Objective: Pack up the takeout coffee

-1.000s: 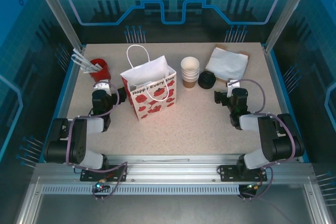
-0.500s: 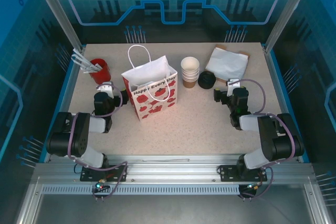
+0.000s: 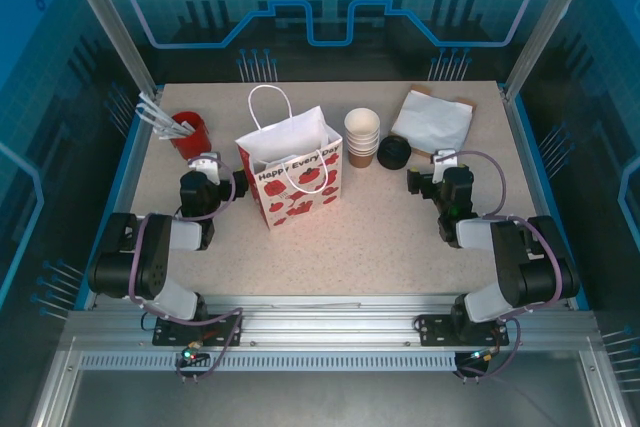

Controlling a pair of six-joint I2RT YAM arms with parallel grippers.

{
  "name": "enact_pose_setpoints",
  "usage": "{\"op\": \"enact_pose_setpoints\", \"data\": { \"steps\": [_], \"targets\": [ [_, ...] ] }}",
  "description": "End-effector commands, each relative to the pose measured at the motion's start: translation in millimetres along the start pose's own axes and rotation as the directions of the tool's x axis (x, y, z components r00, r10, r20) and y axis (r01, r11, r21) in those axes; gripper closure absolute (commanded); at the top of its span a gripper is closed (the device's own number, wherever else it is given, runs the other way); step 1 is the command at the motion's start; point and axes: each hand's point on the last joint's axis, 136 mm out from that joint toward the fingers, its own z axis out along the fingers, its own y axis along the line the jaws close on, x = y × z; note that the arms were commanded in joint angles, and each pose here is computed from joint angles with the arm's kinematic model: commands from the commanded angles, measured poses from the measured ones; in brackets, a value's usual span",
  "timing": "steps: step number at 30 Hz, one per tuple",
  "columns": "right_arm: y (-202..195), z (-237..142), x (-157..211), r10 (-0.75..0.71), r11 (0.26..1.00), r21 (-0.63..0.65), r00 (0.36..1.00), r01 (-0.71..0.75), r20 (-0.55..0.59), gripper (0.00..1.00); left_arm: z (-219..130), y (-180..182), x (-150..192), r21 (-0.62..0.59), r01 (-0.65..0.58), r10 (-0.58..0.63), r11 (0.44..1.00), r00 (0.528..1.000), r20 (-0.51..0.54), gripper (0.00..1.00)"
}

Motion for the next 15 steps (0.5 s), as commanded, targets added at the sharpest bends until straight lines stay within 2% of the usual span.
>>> {"op": "enact_pose_setpoints", "data": {
  "steps": [1,15],
  "targets": [
    [-3.9,0.6,-1.9,-0.003,1.0,0.004,1.0,0.003,0.017,0.0,2.7,-8.5,-4.4,0.038,-0.021,0.021,0.999,1.0,0.006,0.01],
    [-3.1,0.8,-1.4,-0.006,1.0,0.0,1.0,0.006,0.016,0.0,2.8,-8.4,-4.6,0.038,-0.021,0.02,0.999,1.0,0.006,0.01]
  ]
}}
